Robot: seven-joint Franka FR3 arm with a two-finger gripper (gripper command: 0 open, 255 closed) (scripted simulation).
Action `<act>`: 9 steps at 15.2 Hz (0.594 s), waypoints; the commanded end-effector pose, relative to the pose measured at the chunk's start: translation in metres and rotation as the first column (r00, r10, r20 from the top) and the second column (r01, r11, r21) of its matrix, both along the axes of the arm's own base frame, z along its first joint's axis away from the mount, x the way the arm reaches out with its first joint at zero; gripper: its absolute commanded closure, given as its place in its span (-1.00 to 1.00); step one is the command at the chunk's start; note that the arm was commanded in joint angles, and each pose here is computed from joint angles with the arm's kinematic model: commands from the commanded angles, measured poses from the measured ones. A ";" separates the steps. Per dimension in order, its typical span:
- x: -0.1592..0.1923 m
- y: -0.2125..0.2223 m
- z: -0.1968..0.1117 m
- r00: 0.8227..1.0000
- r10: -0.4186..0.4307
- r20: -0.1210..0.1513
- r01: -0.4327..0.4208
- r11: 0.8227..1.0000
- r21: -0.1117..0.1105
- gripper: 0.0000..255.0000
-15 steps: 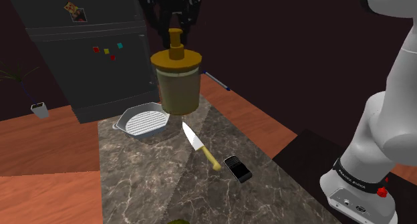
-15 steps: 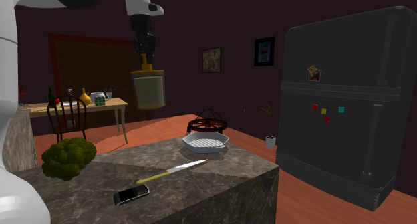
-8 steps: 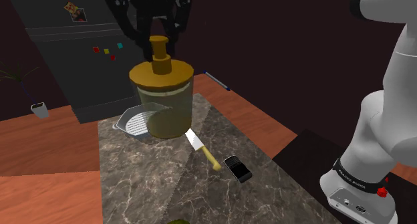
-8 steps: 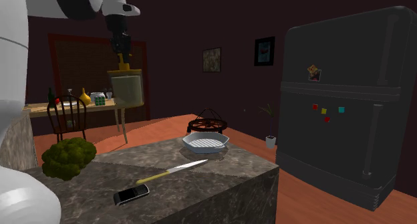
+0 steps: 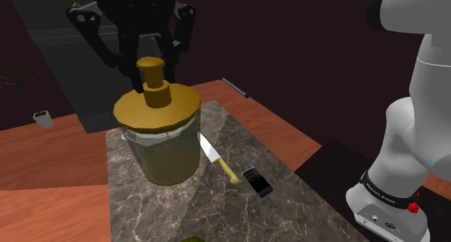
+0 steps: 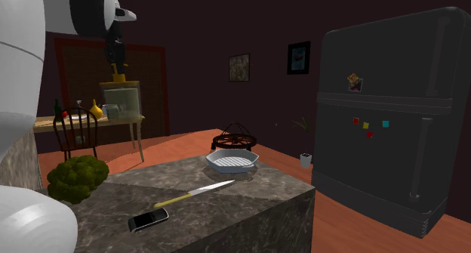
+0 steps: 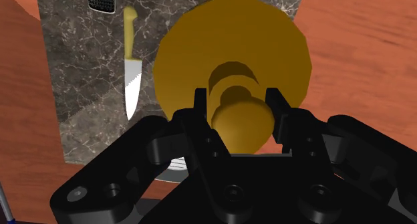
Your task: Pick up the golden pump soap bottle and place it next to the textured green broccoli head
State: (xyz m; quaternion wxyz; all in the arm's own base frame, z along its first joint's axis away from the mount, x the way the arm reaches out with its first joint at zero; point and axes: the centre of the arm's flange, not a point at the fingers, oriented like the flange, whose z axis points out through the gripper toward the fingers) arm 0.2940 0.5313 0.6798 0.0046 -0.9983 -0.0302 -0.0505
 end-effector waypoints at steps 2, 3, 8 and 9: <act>-0.001 0.002 -0.015 1.000 -0.001 0.001 0.001 1.000 0.001 1.00; -0.001 0.002 -0.020 1.000 -0.001 0.001 0.001 1.000 0.001 1.00; -0.001 0.002 -0.047 1.000 -0.001 0.001 0.001 1.000 0.001 1.00; -0.001 0.002 -0.052 1.000 -0.001 0.001 0.001 1.000 0.001 1.00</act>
